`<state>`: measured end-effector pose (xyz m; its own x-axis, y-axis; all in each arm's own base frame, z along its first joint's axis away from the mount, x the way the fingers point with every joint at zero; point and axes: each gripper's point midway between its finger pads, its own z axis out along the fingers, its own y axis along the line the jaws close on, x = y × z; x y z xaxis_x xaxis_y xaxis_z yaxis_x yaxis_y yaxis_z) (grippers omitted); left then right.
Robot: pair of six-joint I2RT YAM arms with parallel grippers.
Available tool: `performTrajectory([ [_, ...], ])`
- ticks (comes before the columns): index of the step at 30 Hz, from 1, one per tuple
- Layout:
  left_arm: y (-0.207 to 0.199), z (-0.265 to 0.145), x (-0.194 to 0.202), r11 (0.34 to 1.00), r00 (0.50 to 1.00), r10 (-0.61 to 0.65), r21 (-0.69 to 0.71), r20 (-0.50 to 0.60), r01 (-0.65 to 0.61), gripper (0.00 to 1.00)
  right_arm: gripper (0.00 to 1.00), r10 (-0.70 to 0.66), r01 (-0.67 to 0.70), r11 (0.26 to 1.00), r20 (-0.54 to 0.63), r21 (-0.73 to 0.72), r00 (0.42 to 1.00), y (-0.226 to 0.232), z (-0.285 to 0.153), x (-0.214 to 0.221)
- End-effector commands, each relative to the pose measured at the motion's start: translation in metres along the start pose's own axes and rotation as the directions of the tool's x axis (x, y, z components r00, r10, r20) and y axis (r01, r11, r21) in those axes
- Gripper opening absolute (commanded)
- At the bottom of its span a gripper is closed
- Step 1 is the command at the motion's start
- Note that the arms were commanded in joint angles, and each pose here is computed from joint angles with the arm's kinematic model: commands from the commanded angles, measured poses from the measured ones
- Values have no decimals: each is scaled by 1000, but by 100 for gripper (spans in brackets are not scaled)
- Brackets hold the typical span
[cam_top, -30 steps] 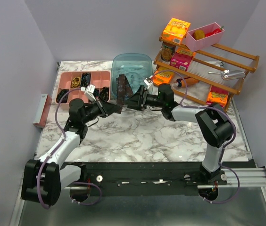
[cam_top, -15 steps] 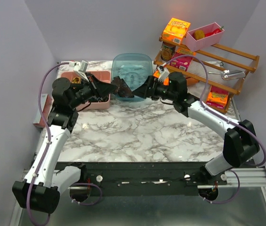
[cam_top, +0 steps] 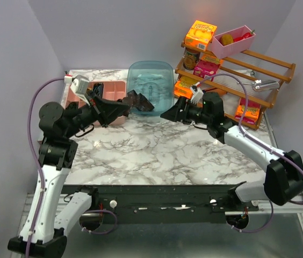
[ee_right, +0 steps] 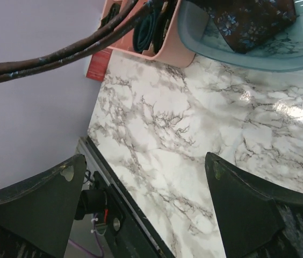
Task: Roll the ties
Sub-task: Pick up the tie from the bin, then place the tie at the center of the board.
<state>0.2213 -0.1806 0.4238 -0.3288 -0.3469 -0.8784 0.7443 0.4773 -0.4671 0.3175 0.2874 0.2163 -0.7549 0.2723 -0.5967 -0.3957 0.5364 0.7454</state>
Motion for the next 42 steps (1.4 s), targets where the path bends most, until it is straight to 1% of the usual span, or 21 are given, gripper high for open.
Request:
performTrajectory([
  [1,-37,-29,20,994,999,23,106,-34,-19,0,100,1,-1,1000,-9,23,1000,-14,-15,28],
  [3,-50,-42,26,990,998,57,129,-14,-55,0,100,29,-28,999,-16,20,999,-20,-19,41],
  [4,-51,-46,34,990,998,49,135,-24,-46,0,100,33,-33,999,-8,9,999,-19,-21,44],
  [5,-55,-50,38,988,998,51,149,-30,-46,0,100,76,-75,997,-31,22,997,-28,-22,58],
  [6,-66,-57,42,982,997,65,180,-37,-58,0,100,85,-85,996,-39,11,996,-28,-23,63],
  [8,-78,-66,46,975,996,74,214,-56,-61,0,100,109,-109,994,-59,-7,992,-28,-22,72],
  [11,-97,-80,44,965,991,126,236,-50,-111,0,100,109,-111,994,-74,-18,991,-25,-20,73],
  [16,-130,-92,35,930,982,173,342,-78,-136,0,100,107,-113,992,-84,-65,991,-7,-11,59],
  [19,-139,-95,28,917,978,198,364,-68,-161,0,100,127,-136,987,-104,-85,986,-2,1,54],
  [21,-144,-97,28,909,976,207,384,-74,-163,0,100,170,-180,980,-119,-85,978,-5,9,55],
  [22,-147,-99,26,906,975,212,388,-73,-168,0,100,165,-178,977,-108,-118,980,0,12,50],
  [24,-150,-101,28,898,972,220,405,-78,-171,0,100,188,-202,971,-114,-126,975,2,20,48],
  [28,-160,-106,28,872,969,237,455,-73,-179,0,100,225,-244,961,-146,-132,963,-4,42,48],
  [33,-177,-117,28,834,958,282,508,-57,-215,0,100,261,-282,950,-154,-135,953,-1,64,42],
  [38,-187,-126,31,815,953,300,533,-50,-228,0,100,307,-331,932,-166,-146,937,-4,85,39],
  [42,-187,-128,34,811,952,302,540,-54,-226,0,100,339,-358,928,-171,-101,925,-20,107,40],
])
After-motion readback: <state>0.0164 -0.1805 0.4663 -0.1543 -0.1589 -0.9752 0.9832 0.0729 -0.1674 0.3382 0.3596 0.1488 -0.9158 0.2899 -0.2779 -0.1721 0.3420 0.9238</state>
